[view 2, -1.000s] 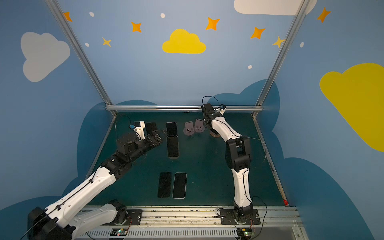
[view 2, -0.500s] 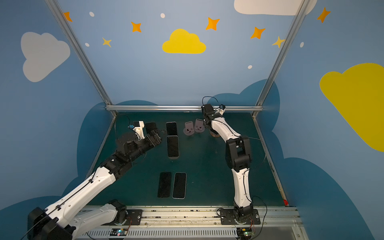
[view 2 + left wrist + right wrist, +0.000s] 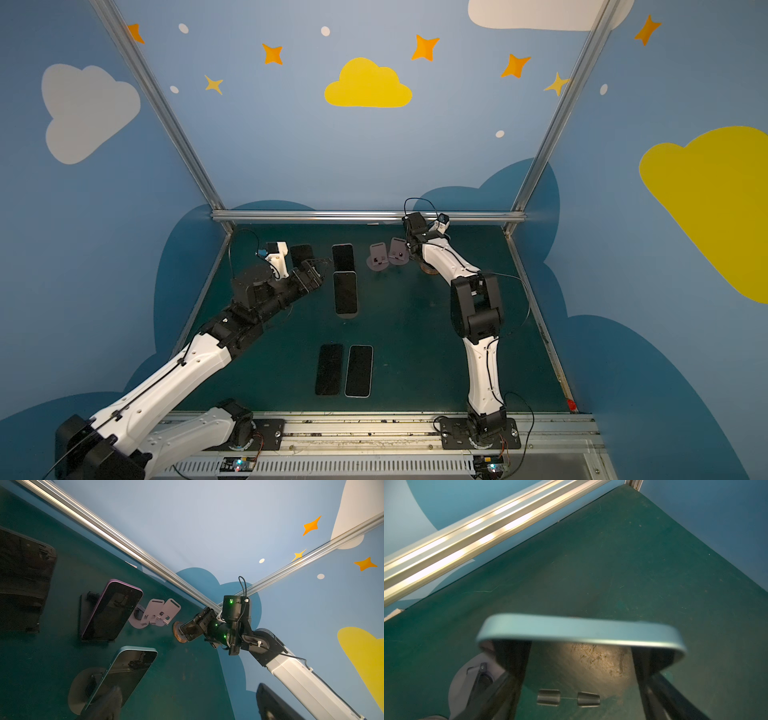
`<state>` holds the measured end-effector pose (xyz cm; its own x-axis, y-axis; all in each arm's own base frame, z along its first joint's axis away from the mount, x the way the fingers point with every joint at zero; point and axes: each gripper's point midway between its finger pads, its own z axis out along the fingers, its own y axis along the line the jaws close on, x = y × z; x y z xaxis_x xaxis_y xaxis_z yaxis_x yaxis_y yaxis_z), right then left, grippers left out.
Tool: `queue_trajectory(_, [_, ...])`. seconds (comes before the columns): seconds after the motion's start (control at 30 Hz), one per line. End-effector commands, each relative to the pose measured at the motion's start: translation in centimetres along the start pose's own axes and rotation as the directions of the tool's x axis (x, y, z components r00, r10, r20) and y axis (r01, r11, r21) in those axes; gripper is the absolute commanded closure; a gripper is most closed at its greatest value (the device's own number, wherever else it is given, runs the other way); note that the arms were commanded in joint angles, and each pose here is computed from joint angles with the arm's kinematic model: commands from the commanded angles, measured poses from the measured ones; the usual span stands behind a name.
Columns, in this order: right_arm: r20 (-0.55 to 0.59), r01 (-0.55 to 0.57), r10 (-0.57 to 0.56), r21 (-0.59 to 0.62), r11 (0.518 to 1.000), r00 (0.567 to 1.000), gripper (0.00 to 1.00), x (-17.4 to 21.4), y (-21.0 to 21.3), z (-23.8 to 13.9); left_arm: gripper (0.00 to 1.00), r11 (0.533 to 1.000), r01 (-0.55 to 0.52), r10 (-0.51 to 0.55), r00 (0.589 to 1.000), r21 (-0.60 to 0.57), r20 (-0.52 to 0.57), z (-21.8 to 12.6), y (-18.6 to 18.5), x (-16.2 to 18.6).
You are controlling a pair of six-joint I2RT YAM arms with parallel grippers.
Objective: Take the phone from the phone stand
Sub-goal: 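Close the right gripper on the light-blue-framed phone's top edge, then lift the light-blue-framed phone up off its wooden stand with the right gripper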
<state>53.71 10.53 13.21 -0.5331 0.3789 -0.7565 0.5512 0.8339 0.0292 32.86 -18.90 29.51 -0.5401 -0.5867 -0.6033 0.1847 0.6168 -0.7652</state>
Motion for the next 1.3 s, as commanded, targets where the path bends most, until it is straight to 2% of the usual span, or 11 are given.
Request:
queue_trajectory(0.0, [0.008, 0.011, -0.011, -0.014, 1.0, 1.0, 0.19, -0.1, 0.1, -0.3, 0.0, 1.0, 0.003, -0.003, 1.0, 0.01, 0.003, 0.1, 0.0, -0.1])
queue_trajectory(0.53, [0.075, 0.046, -0.04, -0.086, 0.995, 0.996, 0.28, -1.5, 0.9, -2.1, 0.0, 1.0, 0.007, -0.007, 1.0, 0.013, 0.003, 0.2, 0.0, -0.1])
queue_trajectory(1.27, [0.142, 0.071, -0.048, -0.159, 0.985, 0.989, 0.28, -3.8, 1.3, -5.0, 0.0, 1.0, 0.012, -0.012, 1.0, 0.017, 0.0, 0.3, 0.1, 0.0])
